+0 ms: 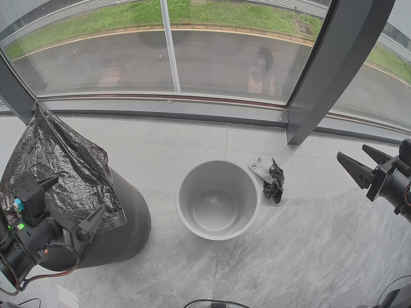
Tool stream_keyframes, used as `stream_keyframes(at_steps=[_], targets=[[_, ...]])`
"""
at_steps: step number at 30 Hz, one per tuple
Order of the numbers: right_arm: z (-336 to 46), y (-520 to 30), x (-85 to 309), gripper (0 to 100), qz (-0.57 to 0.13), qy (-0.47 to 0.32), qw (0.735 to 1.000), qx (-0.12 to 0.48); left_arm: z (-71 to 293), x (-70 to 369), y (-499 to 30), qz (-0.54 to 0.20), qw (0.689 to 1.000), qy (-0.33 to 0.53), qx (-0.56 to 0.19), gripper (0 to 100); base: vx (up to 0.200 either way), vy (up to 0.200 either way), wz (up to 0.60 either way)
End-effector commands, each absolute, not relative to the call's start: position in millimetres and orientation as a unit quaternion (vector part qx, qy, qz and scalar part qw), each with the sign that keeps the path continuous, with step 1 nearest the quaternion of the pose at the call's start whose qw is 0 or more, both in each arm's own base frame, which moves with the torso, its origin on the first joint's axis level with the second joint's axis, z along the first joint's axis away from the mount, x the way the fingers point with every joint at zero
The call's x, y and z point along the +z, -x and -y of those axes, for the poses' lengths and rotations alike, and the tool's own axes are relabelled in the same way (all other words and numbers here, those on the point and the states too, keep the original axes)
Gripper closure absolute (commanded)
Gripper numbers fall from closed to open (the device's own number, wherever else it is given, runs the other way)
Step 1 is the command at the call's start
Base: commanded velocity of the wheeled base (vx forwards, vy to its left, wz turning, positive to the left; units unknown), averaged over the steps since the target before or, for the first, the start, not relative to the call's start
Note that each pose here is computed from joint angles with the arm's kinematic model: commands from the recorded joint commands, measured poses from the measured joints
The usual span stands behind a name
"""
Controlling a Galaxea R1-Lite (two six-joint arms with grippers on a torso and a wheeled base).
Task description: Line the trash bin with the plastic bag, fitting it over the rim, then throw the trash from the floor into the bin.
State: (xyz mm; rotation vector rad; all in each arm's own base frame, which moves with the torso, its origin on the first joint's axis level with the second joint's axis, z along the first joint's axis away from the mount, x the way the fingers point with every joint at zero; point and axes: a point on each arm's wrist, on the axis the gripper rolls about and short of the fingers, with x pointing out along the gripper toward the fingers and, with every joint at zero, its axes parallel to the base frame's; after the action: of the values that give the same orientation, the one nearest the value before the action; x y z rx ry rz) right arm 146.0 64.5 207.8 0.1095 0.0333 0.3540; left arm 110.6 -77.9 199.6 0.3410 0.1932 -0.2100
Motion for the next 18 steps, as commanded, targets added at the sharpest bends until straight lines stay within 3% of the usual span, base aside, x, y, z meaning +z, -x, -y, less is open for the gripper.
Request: stream_keyframes(at_steps=[1, 4, 5, 10, 18], targets=[[-73, -156, 195, 0, -0.046, -0.047, 0.982, 0.175, 127, 175, -129, -0.111, 0.958, -0.228, -0.131, 0, 0.000, 0.000, 0.00], [-74, -158, 194, 0, -0.049, -0.046, 0.982, 0.174, 131, 169, -122, -0.111, 0.947, -0.262, -0.146, 0, 0.000, 0.000, 0.00], [-75, -161, 192, 0, -0.054, -0.045, 0.983, 0.172, 125, 159, -114, -0.113, 0.933, -0.315, -0.132, 0, 0.000, 0.000, 0.00], [-76, -164, 189, 0, -0.062, -0.043, 0.982, 0.171, 110, 170, -104, -0.082, 0.915, -0.386, -0.085, 0, 0.000, 0.000, 0.00], [-73, -169, 187, 0, -0.067, -0.043, 0.984, 0.157, 99, 174, -102, -0.074, 0.903, -0.418, -0.070, 0, 0.000, 0.000, 0.00]])
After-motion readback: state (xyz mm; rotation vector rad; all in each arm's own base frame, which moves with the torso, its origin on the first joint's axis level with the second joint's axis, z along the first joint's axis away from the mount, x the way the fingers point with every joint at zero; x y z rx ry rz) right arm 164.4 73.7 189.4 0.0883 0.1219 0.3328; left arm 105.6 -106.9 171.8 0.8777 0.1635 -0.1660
